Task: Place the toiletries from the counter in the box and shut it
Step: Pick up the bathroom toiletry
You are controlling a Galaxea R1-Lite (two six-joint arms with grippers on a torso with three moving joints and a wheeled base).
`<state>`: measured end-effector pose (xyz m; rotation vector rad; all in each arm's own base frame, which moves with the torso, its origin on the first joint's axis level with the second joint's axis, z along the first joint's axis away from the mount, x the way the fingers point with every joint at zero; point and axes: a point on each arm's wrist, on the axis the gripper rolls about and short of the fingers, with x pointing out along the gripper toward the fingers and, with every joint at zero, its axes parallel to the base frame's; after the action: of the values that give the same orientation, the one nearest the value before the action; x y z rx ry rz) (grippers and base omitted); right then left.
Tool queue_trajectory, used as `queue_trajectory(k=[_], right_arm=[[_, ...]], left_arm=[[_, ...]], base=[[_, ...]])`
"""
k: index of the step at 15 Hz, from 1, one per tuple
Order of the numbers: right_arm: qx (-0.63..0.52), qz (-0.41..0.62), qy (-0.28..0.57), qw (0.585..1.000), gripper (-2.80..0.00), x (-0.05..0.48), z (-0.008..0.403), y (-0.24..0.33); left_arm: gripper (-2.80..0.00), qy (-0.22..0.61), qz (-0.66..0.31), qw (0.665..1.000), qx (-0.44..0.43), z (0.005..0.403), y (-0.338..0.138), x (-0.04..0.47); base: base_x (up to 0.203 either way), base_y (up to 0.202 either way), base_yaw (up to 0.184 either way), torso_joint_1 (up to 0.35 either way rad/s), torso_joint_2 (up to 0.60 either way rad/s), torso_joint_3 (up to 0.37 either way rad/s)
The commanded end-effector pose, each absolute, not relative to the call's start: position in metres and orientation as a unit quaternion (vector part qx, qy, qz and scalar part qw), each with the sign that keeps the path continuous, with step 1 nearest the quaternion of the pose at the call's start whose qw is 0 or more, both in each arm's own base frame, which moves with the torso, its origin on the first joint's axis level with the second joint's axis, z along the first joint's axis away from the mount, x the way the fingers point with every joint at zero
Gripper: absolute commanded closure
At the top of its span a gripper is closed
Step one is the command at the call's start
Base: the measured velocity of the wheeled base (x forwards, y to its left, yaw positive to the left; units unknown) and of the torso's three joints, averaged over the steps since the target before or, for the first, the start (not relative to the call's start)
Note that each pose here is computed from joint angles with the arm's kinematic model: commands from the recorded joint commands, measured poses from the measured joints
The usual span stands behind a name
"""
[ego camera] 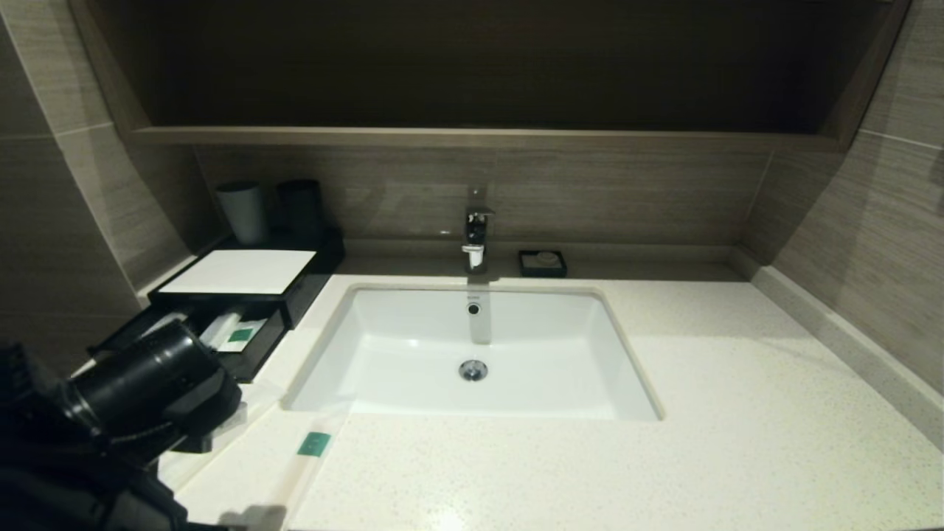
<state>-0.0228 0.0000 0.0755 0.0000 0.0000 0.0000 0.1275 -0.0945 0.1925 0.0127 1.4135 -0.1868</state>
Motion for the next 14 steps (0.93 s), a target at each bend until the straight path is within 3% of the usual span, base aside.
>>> queue_trajectory(k=[1,14], right_arm=[[0.0,0.0,0.0,1.0,0.0,-0.023,0.075,0.0],[0.0,0.0,0.0,1.0,0.0,-0.023,0.075,0.0]], left_arm=[[-2.8,0.655,-0.082,0.751,0.008,0.19,-0.096,0.129],[-2.8,0.654,-0.08,0.752,0.006,0.172,-0.1,0.135]], base=[[0.0,0.0,0.0,0.0,0.0,0.0],[0.0,0.0,0.0,0.0,0.0,0.0]])
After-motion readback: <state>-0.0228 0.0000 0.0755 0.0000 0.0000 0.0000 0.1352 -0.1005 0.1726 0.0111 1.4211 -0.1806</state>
